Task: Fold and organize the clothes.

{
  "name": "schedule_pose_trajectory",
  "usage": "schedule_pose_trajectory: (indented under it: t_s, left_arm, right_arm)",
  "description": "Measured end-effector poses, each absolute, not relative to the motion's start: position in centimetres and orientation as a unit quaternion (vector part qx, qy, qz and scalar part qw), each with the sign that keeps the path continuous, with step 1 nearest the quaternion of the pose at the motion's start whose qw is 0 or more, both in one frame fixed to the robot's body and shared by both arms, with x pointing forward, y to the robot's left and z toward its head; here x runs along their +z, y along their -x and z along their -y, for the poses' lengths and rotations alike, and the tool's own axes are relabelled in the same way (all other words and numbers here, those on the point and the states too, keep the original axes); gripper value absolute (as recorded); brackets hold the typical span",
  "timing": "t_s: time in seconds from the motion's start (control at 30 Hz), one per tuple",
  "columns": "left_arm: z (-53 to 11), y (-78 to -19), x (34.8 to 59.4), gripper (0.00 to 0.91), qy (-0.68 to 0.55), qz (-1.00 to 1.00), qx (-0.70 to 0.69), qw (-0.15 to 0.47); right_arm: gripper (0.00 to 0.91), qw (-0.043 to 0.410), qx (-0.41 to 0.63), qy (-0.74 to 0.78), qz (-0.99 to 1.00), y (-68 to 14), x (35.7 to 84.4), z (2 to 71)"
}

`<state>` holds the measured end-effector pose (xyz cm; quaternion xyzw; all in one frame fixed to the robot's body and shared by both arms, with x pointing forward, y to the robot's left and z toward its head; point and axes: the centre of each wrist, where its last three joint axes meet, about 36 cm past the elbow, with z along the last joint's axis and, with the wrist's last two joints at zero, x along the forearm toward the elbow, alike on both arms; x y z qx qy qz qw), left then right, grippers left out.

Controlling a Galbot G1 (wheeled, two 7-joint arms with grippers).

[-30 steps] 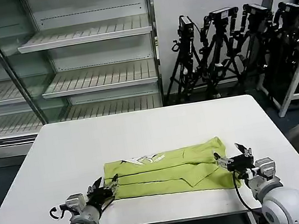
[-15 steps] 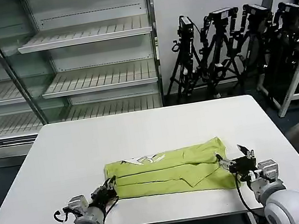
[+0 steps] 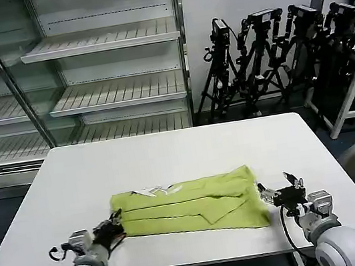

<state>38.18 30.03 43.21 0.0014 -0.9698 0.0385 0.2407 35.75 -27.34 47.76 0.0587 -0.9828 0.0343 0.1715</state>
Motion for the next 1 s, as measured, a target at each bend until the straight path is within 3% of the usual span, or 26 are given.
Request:
schedule_pose_trajectory:
  t_s: [0.23,0.43,0.7,1.0]
  left_arm:
    - [-37.5,-38.6,46.0,0.010,-0.046,0.975,-0.045,0.212]
    - [-39.3,-38.4,48.8,0.010,-0.041,0.978,-0.091,0.183]
    - [-35.0,-37.9,50.9,0.010,0.024,0.982,-0.127,0.137]
    - [-26.8,-37.6,49.4,0.010,0.120,0.977,-0.133,0.117]
  right_arm:
    - [0.907,0.166,0.039,-0.064,0.983,-36.0,47.9,26.8]
    - [0.907,0.166,0.042,-0.062,0.983,-36.0,47.9,26.8]
    - [0.907,0.163,0.047,-0.052,0.984,-35.6,48.2,27.4]
    - [0.907,0.162,0.050,-0.037,0.985,-35.3,48.3,28.2]
